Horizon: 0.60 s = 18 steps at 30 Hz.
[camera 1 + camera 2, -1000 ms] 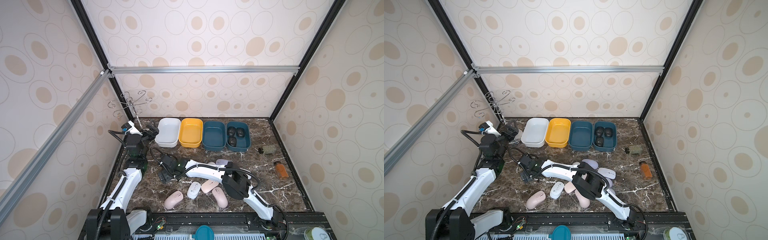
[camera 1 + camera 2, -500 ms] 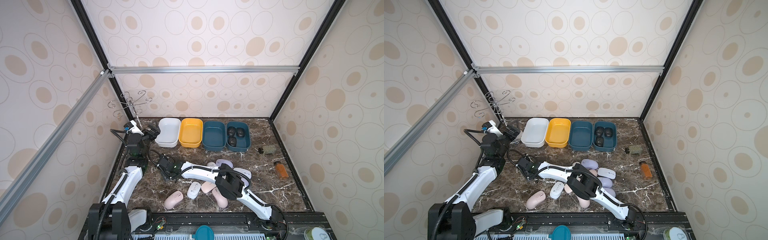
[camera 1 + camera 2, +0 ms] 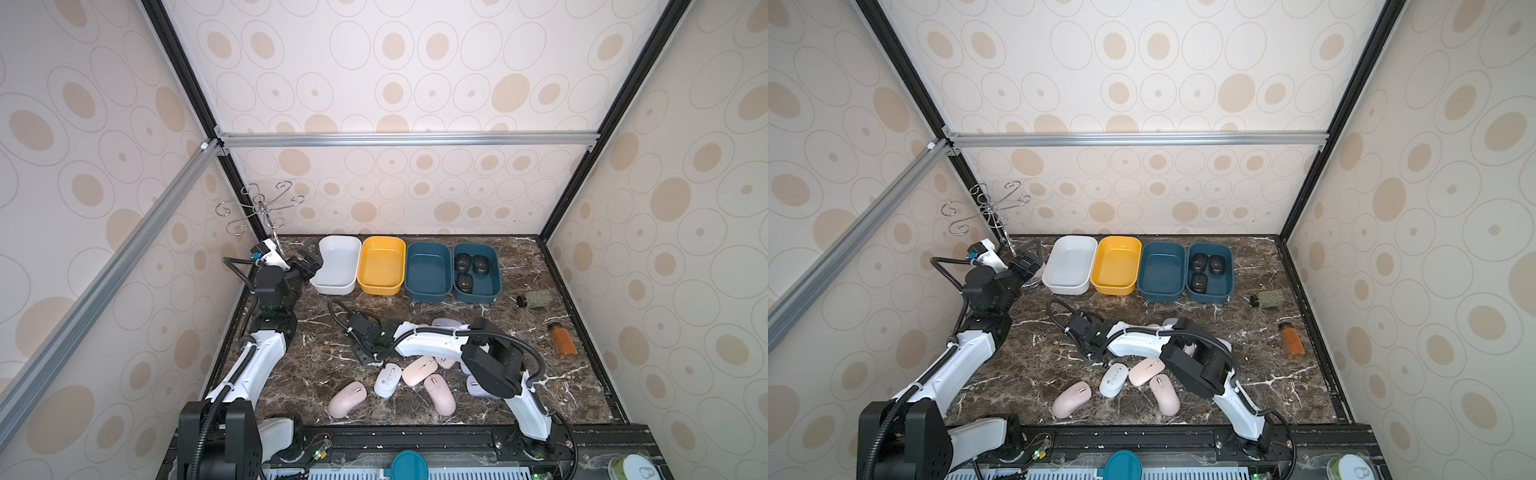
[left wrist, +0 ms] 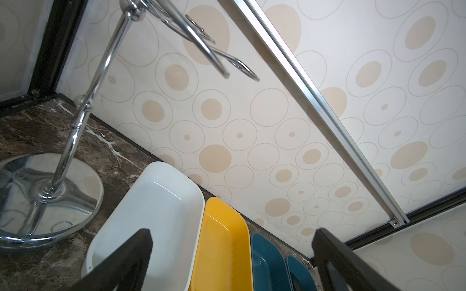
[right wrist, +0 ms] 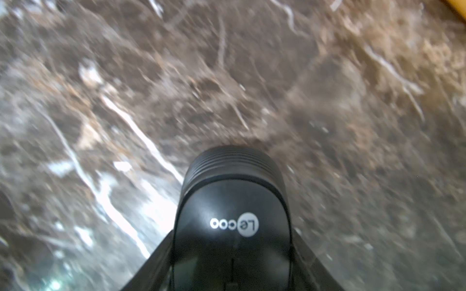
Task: Place the mice by color into the storage box
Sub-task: Pick up the mouse from the center of the board.
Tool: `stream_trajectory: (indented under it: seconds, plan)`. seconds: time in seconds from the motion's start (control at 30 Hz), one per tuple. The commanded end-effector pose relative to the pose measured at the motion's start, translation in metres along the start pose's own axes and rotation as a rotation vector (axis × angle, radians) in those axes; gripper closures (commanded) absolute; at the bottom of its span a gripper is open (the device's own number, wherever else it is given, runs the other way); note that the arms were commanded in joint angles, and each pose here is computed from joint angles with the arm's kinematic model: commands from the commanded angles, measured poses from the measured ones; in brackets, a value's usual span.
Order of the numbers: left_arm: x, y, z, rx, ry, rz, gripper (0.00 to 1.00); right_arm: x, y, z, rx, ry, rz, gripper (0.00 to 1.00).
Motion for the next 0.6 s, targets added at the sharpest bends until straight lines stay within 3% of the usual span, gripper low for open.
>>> stream_trajectory:
  seconds: [0.0, 0.3, 0.57]
  plan:
    - [-0.004, -0.004, 0.001, 0.034, 0.024, 0.054, 0.00, 0.002, -0.006, 0.013, 0.075, 0.043, -0.097, 0.42]
    - [-0.007, -0.002, 0.004, 0.031, 0.043, 0.065, 0.00, -0.014, 0.000, 0.017, 0.143, 0.166, -0.139, 0.39]
    - [-0.008, -0.002, 0.006, 0.036, 0.054, 0.069, 0.00, -0.010, -0.008, 0.025, 0.131, 0.214, -0.135, 0.17]
Point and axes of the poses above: each gripper's point midway between its finger pads, its own x axis back along the fingers, its own y axis along the line the jaws close on, z = x × y, the point moved 7 cm from there along x, back along the fingers, and after that the axes turned 11 degrees about x, right-handed, at the moved point
